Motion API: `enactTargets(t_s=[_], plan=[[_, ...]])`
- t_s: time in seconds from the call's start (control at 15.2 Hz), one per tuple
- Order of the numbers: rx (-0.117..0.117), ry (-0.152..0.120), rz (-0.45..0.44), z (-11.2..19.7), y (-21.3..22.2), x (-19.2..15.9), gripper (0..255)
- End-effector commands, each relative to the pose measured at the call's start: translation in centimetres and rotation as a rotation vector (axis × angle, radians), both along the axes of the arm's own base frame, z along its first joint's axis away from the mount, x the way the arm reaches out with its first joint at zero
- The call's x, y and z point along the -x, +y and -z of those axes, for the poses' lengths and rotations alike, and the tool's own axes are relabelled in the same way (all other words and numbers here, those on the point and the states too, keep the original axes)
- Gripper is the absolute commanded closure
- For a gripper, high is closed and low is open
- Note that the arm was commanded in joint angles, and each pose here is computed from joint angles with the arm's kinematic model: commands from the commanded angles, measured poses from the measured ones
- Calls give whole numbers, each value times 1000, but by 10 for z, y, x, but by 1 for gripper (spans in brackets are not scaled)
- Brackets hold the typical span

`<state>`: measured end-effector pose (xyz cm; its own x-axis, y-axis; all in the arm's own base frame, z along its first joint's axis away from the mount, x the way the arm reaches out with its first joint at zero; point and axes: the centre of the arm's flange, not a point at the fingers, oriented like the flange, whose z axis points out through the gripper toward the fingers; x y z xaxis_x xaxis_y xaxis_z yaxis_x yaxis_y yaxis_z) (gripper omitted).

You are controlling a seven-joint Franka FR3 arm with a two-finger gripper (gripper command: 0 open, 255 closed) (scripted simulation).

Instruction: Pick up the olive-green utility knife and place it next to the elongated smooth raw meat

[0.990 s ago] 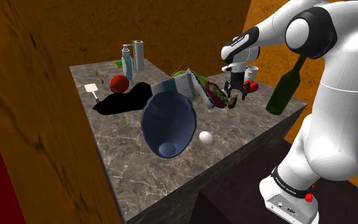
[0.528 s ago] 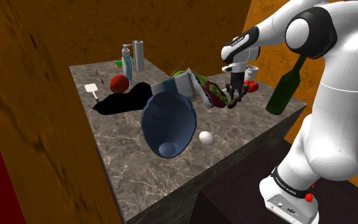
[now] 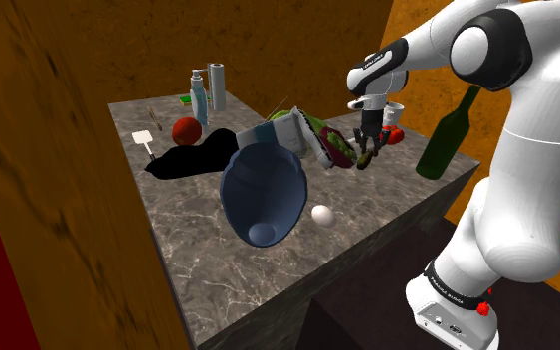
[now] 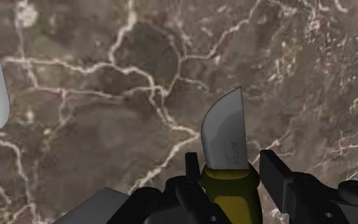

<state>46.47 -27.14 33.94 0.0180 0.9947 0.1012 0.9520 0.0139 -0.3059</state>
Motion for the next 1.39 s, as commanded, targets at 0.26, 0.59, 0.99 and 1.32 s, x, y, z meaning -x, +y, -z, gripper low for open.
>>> enactTargets(t_s=[0.26,0.59,0.99,1.32], plan=[[0,-1,0,-32,1,0,255],[0,-1,0,-58,1,0,255],[0,-1,0,-90,1,0,255],[0,-1,0,-116,1,0,255]])
